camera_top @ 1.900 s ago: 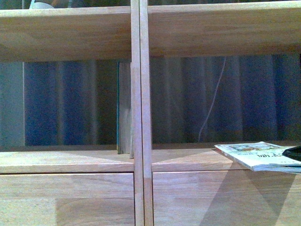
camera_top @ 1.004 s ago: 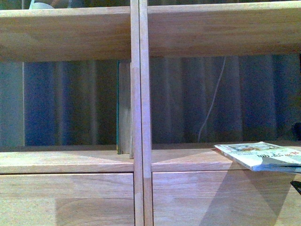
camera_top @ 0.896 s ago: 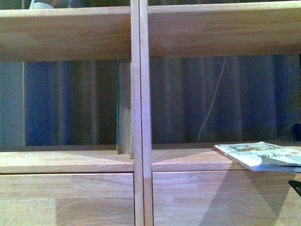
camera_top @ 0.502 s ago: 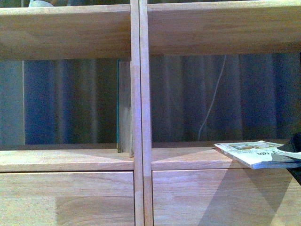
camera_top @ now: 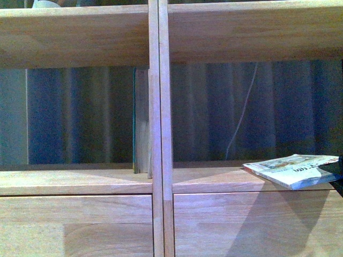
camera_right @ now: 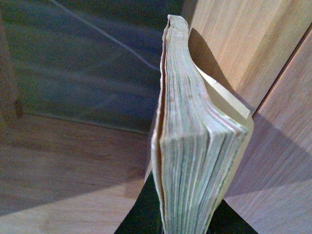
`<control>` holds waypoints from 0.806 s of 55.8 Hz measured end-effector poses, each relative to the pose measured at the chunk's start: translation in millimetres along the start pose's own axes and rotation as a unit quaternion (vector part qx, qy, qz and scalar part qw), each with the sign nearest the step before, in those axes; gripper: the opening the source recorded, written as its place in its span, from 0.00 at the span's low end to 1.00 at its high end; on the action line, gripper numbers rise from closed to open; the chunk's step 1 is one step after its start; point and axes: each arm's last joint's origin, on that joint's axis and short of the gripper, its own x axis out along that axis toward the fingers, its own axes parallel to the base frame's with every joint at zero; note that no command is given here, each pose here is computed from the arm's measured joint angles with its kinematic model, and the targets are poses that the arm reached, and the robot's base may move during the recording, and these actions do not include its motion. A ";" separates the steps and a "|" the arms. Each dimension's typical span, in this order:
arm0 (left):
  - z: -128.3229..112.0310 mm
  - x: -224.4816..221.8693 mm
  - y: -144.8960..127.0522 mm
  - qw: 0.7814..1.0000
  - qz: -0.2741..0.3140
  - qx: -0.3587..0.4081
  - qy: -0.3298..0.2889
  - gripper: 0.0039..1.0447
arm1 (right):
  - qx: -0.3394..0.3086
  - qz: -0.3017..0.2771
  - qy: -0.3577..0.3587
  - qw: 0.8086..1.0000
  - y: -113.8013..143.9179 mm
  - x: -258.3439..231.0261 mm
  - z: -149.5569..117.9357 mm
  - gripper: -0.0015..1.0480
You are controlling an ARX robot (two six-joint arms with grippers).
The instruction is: Organize books on shelf
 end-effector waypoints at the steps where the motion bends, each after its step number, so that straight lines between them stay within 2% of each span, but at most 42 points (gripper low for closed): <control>1: 2.3 0.8 1.7 1.000 0.000 0.000 -0.003 0.93 | -0.001 0.004 0.002 1.000 1.6 -1.7 0.7 0.07; 13: 44.7 19.9 29.8 0.998 -0.009 -0.024 -0.052 0.93 | -0.012 0.059 0.015 0.998 31.0 -19.8 7.2 0.07; 20: 61.2 40.5 43.0 0.994 -0.046 -0.081 -0.057 0.93 | -0.024 0.095 0.021 0.995 49.5 -31.8 9.9 0.07; 28: 79.5 86.3 58.8 0.978 -0.091 -0.181 -0.047 0.93 | -0.039 0.128 0.033 0.990 63.7 -43.1 6.4 0.07; 37: 88.9 140.9 59.0 0.955 -0.123 -0.268 -0.022 0.93 | -0.048 0.147 0.053 0.987 67.9 -49.8 -4.8 0.07; 45: 94.2 189.5 37.4 0.922 -0.180 -0.342 0.016 0.93 | -0.059 0.167 0.078 0.981 70.8 -58.1 -16.9 0.07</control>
